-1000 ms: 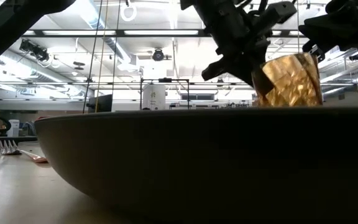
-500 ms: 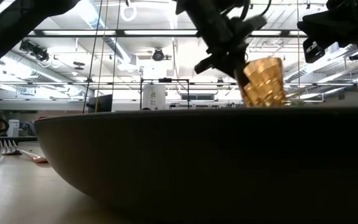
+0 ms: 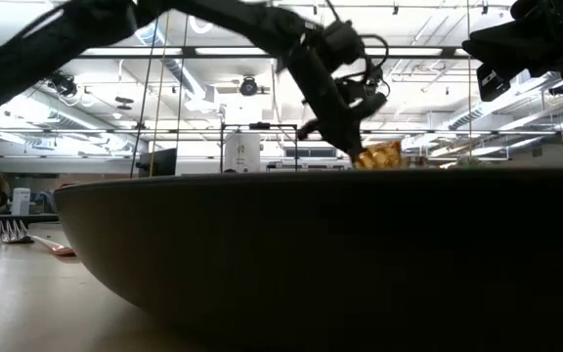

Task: Pick and place plate/cup/fork/spoon on tray
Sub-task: Put the brown cup on the black tray

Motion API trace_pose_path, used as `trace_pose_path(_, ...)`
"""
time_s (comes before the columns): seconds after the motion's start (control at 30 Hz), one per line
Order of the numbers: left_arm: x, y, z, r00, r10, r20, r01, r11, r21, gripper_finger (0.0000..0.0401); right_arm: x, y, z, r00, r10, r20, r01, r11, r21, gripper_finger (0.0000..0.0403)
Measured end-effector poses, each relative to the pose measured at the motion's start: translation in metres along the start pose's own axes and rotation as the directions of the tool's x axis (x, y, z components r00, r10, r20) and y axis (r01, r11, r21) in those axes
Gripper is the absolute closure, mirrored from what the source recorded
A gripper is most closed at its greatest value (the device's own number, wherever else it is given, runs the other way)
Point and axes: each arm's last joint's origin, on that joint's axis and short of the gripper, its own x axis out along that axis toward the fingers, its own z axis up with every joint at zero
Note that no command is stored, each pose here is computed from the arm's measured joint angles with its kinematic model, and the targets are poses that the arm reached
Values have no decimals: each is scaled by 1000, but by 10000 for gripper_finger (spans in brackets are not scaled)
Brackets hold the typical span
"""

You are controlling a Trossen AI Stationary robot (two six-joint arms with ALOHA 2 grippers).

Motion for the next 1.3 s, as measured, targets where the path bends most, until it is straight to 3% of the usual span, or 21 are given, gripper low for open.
trace_pose_path(0.2, 21, 35, -3, 999, 10, -53, -13, 999, -44, 379, 1, -1, 0, 1000, -27, 3, 27, 1000, 7, 339)
trace_pose_path(0.37, 28, 47, -4, 998, 17, -63, -21, 998, -58, 379, 1, -1, 0, 999, -40, 0, 40, 999, 6, 339)
trace_pose_path(0.8, 28, 41, -5, 998, 5, -64, -6, 1000, -19, 374, 1, -1, 0, 999, -46, 5, 46, 999, 8, 339)
trace_pose_path(1.3, 27, 36, -6, 998, -3, -60, 2, 1000, -13, 299, 1, -1, 1, 999, -45, 10, 45, 999, 8, 339)
